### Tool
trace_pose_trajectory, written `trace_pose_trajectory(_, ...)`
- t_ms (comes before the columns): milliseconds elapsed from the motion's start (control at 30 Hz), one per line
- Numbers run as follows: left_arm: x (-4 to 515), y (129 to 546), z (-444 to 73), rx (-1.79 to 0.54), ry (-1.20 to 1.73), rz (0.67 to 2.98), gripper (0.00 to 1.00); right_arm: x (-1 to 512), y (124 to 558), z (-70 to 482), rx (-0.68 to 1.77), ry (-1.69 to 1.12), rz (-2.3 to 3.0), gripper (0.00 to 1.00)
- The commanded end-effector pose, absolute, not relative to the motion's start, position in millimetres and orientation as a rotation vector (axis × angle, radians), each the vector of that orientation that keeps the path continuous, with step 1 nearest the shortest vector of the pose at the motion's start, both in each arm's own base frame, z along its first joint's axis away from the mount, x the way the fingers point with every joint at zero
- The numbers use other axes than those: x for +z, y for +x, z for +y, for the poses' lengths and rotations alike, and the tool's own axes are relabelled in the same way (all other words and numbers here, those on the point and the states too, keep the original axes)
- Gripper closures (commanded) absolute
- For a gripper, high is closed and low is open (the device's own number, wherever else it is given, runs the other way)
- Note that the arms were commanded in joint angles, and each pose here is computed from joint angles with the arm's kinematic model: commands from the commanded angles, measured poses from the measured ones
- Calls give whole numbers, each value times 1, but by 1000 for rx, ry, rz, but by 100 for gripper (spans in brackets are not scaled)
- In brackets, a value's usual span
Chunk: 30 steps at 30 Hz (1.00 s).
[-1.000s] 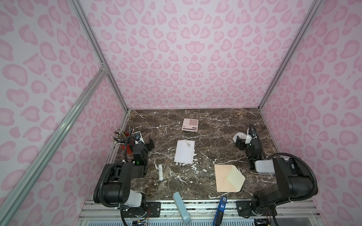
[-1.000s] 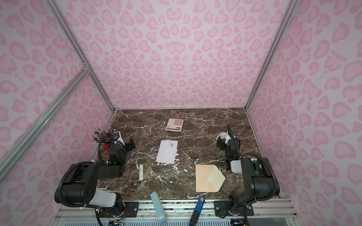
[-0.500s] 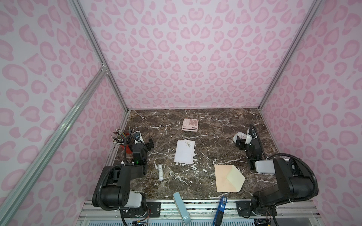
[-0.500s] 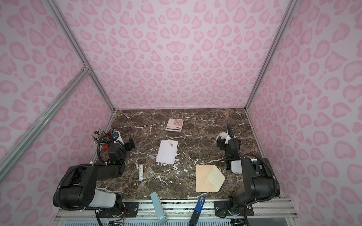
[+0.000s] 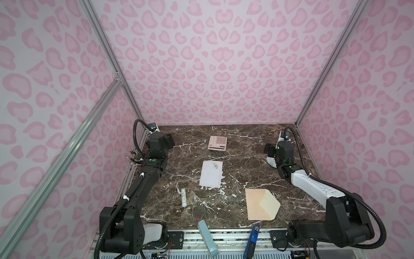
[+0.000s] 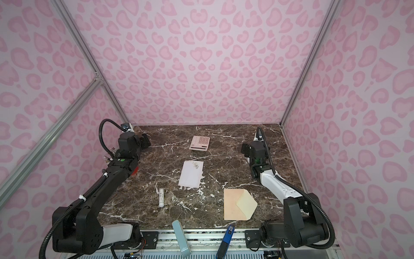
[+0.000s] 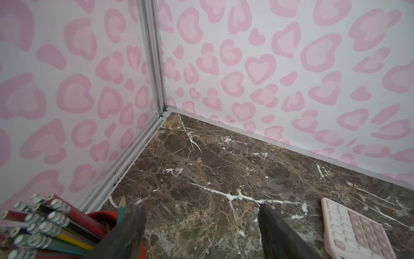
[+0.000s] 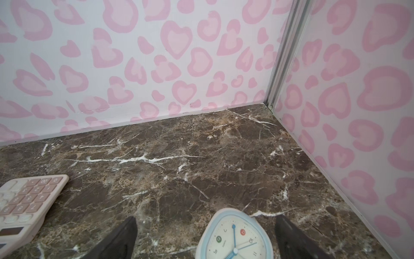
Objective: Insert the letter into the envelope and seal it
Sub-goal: 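Move both grippers toward the white letter sheet on the table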
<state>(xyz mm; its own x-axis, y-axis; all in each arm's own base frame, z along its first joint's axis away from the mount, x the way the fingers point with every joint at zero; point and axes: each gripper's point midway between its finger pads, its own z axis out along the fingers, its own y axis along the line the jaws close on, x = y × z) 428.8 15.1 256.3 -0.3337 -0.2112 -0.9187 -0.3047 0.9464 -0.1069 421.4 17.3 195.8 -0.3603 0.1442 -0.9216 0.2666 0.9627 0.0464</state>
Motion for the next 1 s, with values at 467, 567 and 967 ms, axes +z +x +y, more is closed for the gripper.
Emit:
trace_pose_trajectory(467,223,370,-63,-335,-326,2341,17,190,375,73,134,377,2282,4)
trace_pose_trajectory(567,221,362,-79,-388,-285,2346,18,187,368,86,162,323,2291,5)
trace_pose_trajectory(967,228,320,-110,-508,-213,2294,30,198,336,138,327,186,2245,8)
